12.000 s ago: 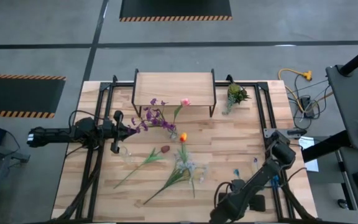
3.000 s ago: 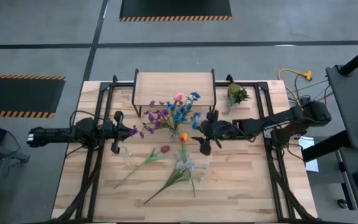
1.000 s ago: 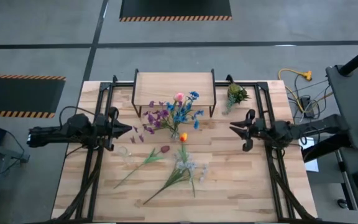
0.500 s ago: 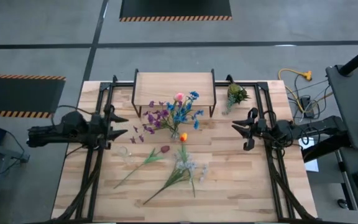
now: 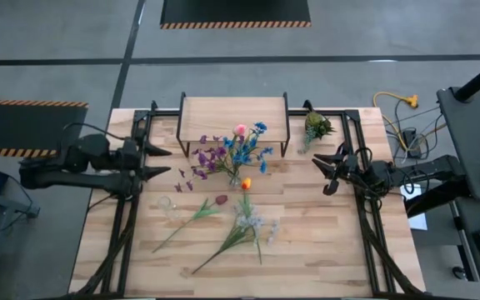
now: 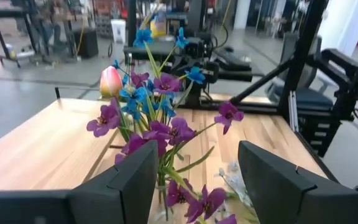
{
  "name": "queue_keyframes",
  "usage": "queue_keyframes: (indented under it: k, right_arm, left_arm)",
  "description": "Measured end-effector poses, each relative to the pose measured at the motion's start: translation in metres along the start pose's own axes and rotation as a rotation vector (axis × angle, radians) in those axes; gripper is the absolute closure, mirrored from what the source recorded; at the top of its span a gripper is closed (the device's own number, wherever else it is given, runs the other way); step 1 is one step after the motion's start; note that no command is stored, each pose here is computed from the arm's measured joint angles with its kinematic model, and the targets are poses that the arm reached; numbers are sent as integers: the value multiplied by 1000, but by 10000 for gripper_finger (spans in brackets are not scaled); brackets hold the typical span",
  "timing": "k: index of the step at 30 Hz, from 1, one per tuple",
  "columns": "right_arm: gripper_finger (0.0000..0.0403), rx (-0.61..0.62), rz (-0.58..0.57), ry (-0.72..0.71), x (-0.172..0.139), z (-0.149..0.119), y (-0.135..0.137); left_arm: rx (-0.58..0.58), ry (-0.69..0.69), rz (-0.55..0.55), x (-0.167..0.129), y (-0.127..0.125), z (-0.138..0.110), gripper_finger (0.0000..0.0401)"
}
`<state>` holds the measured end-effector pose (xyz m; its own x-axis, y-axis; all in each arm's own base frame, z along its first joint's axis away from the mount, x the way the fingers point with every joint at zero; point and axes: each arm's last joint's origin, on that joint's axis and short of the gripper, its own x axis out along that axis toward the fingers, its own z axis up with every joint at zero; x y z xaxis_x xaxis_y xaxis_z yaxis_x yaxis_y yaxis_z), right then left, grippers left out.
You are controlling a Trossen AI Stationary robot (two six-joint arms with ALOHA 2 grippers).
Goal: Pick and place flowers into a vace then onto a shelf
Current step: Put the red flower into the left transparent vase
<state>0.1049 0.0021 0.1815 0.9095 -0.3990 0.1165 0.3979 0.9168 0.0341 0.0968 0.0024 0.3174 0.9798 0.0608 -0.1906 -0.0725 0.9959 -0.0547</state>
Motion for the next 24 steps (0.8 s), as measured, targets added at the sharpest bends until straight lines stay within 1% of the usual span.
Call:
queue_keyframes:
  k: [2, 4, 8, 12, 14, 17, 20, 24]
  right_arm:
    - [330, 3, 0, 0, 0, 0, 0]
    - [330, 33, 0, 1, 0, 0, 0]
    - [330, 95, 1, 4, 0, -1, 0]
    - [330, 93, 1, 4, 0, -1, 0]
    - [330, 94, 2, 3, 0, 0, 0]
    - [330, 94, 2, 3, 0, 0, 0]
    - [330, 90, 2, 3, 0, 0, 0]
    - [330, 90, 2, 3, 0, 0, 0]
  left_arm:
    - [2, 37, 2, 1, -1, 11, 194]
    - [1, 61, 4, 1, -1, 22, 194]
    - [-58, 122, 10, -3, -3, 41, 194]
    - [-88, 196, 20, -5, -4, 58, 194]
    - [-129, 250, 32, -6, -4, 66, 194]
    - [-203, 342, 58, -4, -5, 74, 194]
    - [-244, 422, 78, 0, -6, 78, 194]
    - [-318, 446, 96, 8, -8, 85, 194]
